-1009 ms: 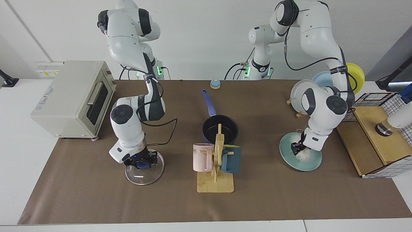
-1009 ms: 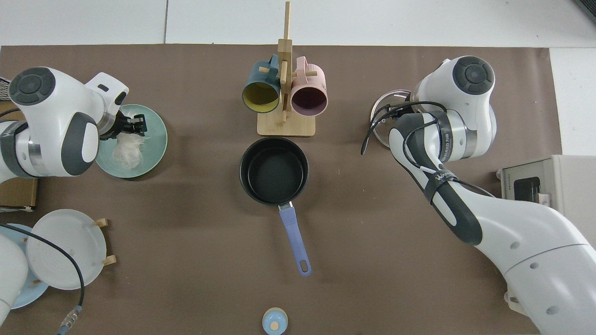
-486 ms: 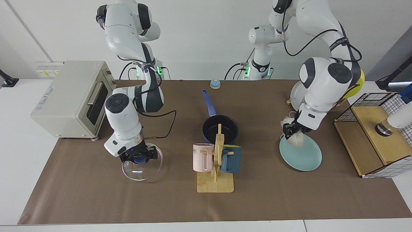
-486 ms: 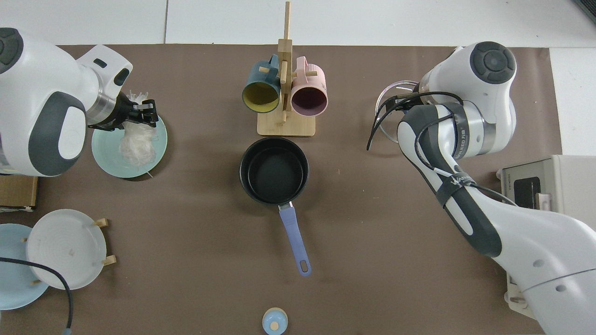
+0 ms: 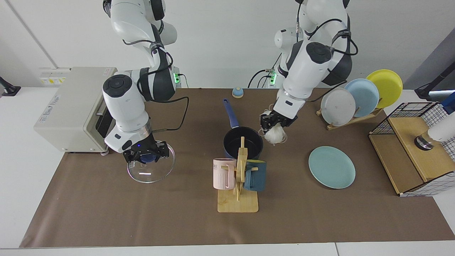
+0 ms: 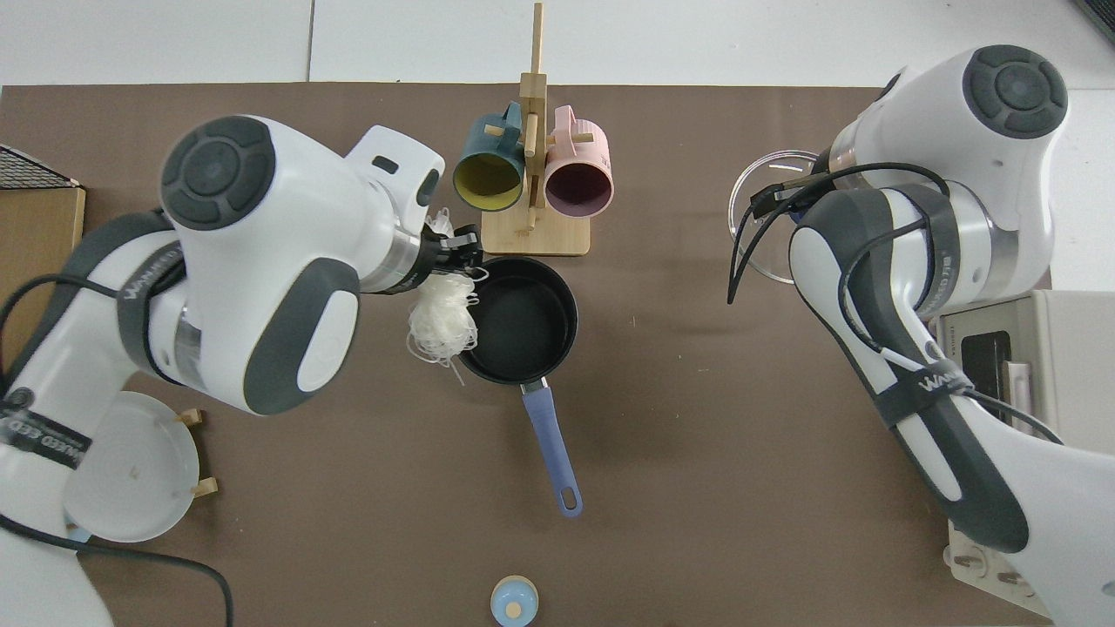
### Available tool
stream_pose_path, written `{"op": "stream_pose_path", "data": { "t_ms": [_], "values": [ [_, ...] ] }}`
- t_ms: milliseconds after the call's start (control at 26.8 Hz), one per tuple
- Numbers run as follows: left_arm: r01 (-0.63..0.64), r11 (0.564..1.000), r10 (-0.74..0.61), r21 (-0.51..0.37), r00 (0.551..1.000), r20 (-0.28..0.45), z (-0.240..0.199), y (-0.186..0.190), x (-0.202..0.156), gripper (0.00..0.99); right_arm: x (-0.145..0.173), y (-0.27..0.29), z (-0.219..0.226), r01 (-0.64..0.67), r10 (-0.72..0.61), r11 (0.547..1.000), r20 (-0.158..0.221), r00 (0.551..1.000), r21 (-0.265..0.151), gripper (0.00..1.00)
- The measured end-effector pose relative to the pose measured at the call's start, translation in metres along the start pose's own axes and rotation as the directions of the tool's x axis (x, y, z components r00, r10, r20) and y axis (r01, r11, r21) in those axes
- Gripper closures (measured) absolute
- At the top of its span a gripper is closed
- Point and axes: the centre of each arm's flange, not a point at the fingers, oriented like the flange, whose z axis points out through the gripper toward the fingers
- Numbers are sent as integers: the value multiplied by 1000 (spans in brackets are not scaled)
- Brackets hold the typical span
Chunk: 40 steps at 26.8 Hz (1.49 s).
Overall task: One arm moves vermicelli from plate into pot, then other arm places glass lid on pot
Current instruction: 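Carry the vermicelli with the left gripper over the black pot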
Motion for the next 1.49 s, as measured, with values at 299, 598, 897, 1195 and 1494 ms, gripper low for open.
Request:
{"op": "stream_pose_path", "data": {
  "t_ms": [299, 598, 897, 1195, 1494],
  "values": [
    [-25, 998, 25, -50, 1000, 18, 81, 32, -33, 581, -31, 22, -8, 8, -8, 1000, 41, 999, -2, 573],
    [-11, 997, 16, -78, 998, 58, 138, 26, -27, 581, -48, 36, -3, 6, -6, 1000, 68, 998, -1, 573],
    [-11, 997, 16, -73, 997, 72, 159, 19, -35, 581, -51, 32, 0, 11, -11, 1000, 77, 997, 1, 573],
    [-11, 997, 16, -75, 998, 67, 165, 17, -38, 595, -55, 23, 1, 2, -3, 1000, 83, 997, 7, 573],
    [-5, 996, 9, -88, 999, 42, 156, 17, -30, 181, -78, 14, 16, 3, -3, 1000, 50, 999, 12, 573]
  ]
}}
